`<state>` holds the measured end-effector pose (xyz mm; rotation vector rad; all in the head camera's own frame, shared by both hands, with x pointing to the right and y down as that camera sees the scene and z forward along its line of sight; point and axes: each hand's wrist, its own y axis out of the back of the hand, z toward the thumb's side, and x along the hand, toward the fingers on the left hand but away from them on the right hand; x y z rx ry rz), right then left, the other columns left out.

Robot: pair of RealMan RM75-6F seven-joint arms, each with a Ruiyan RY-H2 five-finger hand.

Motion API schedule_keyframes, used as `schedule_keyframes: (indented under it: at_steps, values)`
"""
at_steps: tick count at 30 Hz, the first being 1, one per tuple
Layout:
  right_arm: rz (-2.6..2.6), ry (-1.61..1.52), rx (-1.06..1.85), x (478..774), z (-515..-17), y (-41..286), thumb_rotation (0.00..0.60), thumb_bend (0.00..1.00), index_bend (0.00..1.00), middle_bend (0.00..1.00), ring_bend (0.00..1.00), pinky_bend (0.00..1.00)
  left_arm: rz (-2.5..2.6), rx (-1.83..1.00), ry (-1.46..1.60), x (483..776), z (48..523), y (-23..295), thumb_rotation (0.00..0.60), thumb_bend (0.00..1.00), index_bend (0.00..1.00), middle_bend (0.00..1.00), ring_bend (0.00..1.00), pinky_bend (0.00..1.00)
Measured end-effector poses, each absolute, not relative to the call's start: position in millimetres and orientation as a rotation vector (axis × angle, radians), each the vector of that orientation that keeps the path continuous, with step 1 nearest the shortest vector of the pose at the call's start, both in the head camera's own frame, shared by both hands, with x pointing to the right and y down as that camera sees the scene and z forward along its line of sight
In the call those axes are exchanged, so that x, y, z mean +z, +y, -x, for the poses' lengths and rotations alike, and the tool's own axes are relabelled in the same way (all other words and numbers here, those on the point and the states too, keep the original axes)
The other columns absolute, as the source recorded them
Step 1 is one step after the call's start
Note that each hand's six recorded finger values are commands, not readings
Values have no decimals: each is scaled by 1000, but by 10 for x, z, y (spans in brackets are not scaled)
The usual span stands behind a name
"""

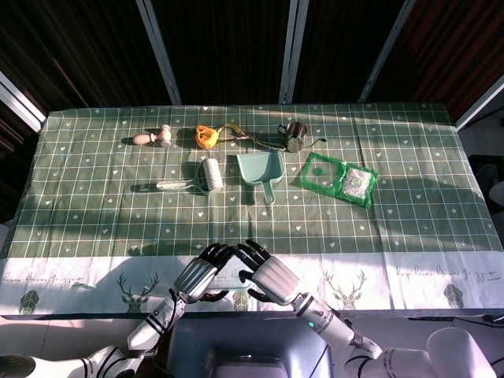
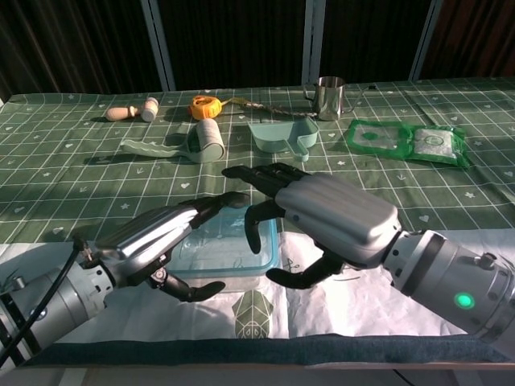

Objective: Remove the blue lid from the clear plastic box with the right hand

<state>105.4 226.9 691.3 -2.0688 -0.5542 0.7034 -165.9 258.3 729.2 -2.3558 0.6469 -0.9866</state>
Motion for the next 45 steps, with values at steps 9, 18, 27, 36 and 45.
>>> schedule_keyframes:
  at_steps: [9,18,27,36,45]
  values:
    - [2060,-567,697,6867,-1035,2219,600,435,635,41,0,0,2348,-978,639,7283,1651,2604,600,283,0,361,388,370]
    - [2046,-574,686,6827,-999,2179,600,435,635,42,0,0,2348,-975,637,7273,1659,2619,600,282,0,361,388,372]
    - [2044,-569,701,6901,-954,2196,600,462,655,65,0,0,2349,-950,639,7223,1639,2628,600,284,0,360,388,362]
    - [2039,-599,682,6907,-906,2209,600,495,743,116,0,0,2336,-928,660,7195,1646,2588,600,282,0,282,196,199]
    - [2016,-638,660,6866,-940,2154,600,506,785,150,0,23,2290,-846,723,7138,1667,2496,600,288,0,19,0,12]
